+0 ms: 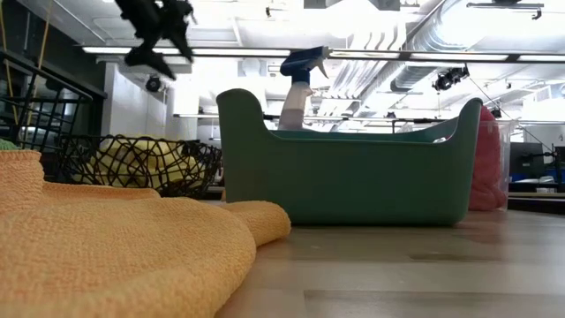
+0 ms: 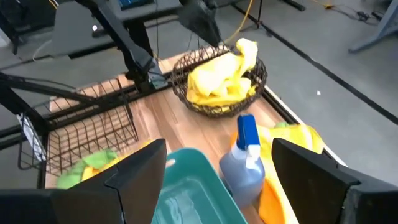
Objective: Sort microfiber towel by color & place in baskets
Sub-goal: Put the bottom left orange towel into the black wire basket
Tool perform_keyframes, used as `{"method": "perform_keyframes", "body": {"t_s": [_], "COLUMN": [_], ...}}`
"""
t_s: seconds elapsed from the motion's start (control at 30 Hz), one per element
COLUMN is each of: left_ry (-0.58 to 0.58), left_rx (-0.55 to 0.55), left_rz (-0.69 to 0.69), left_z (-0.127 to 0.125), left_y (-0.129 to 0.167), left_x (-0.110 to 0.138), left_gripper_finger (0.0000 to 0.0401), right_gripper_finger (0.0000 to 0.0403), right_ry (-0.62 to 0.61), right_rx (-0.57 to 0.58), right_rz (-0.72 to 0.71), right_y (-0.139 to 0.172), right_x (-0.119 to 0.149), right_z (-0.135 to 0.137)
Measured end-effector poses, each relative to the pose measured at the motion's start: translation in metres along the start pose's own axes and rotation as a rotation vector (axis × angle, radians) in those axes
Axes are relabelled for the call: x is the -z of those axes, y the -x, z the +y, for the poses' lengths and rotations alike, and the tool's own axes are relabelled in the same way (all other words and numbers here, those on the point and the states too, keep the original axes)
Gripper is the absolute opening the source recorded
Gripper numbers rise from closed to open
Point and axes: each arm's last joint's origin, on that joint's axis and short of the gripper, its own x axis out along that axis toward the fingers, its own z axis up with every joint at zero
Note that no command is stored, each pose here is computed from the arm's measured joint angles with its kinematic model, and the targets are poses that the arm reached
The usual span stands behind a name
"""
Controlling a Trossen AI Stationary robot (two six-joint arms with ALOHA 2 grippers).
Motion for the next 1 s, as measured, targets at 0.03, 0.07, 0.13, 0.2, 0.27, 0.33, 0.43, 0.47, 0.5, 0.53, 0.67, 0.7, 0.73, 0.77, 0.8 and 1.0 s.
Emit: {"method": "perform_keyframes", "body": {"t_s": [0.03,0.07,0.13,0.2,0.27,0.33,0.43,0.47,0.5,0.53,0.67,0.7,0.73,0.77,0.8,1.0], "left_ry": [-0.016,-0.041,-0.119,-0.214,-0.324,-0.457,-0.667,-0.727,-0.773,-0.808,-0.828,-0.828,-0.829,-0.832,-0.831,-0.819], "left_rx": [0.068,0.136,0.250,0.321,0.371,0.399,0.386,0.376,0.366,0.359,0.280,0.249,0.228,0.207,0.183,0.073], "left_rz": [0.031,0.076,0.188,0.293,0.367,0.383,0.376,0.361,0.347,0.340,0.369,0.391,0.412,0.434,0.454,0.580], "left_z": [-0.008,-0.018,-0.042,-0.070,-0.098,-0.124,-0.153,-0.161,-0.168,-0.175,-0.191,-0.194,-0.195,-0.197,-0.197,-0.195], "left_y": [-0.001,-0.003,-0.005,-0.008,-0.011,-0.015,-0.023,-0.028,-0.033,-0.039,-0.072,-0.083,-0.092,-0.102,-0.111,-0.153], "left_x": [0.003,0.008,0.024,0.044,0.070,0.098,0.144,0.159,0.172,0.185,0.220,0.227,0.232,0.237,0.242,0.265], "left_gripper_finger": [0.0273,0.0272,0.0272,0.0272,0.0272,0.0272,0.0272,0.0272,0.0272,0.0272,0.0272,0.0272,0.0272,0.0272,0.0272,0.0272], "right_gripper_finger": [0.0288,0.0288,0.0288,0.0288,0.0288,0.0288,0.0288,0.0288,0.0288,0.0288,0.0288,0.0288,0.0288,0.0288,0.0288,0.0288], "right_ry": [-0.001,-0.002,0.002,0.006,0.009,0.015,0.030,0.034,0.037,0.044,0.062,0.066,0.071,0.072,0.072,0.083], "right_rx": [0.003,0.005,0.011,0.022,0.032,0.036,0.038,0.038,0.038,0.037,0.037,0.036,0.036,0.036,0.037,0.045], "right_rz": [0.013,0.027,0.060,0.088,0.107,0.118,0.125,0.124,0.125,0.125,0.125,0.125,0.126,0.126,0.127,0.149], "right_y": [0.000,0.000,0.000,0.000,0.001,0.001,0.001,0.001,0.001,0.001,0.001,0.001,0.001,0.001,0.001,0.001], "right_x": [0.001,0.003,0.006,0.009,0.011,0.012,0.012,0.012,0.012,0.012,0.012,0.012,0.012,0.012,0.013,0.015], "right_z": [-0.001,-0.001,-0.002,-0.003,-0.004,-0.005,-0.005,-0.005,-0.005,-0.005,-0.005,-0.005,-0.005,-0.005,-0.005,-0.006]}}
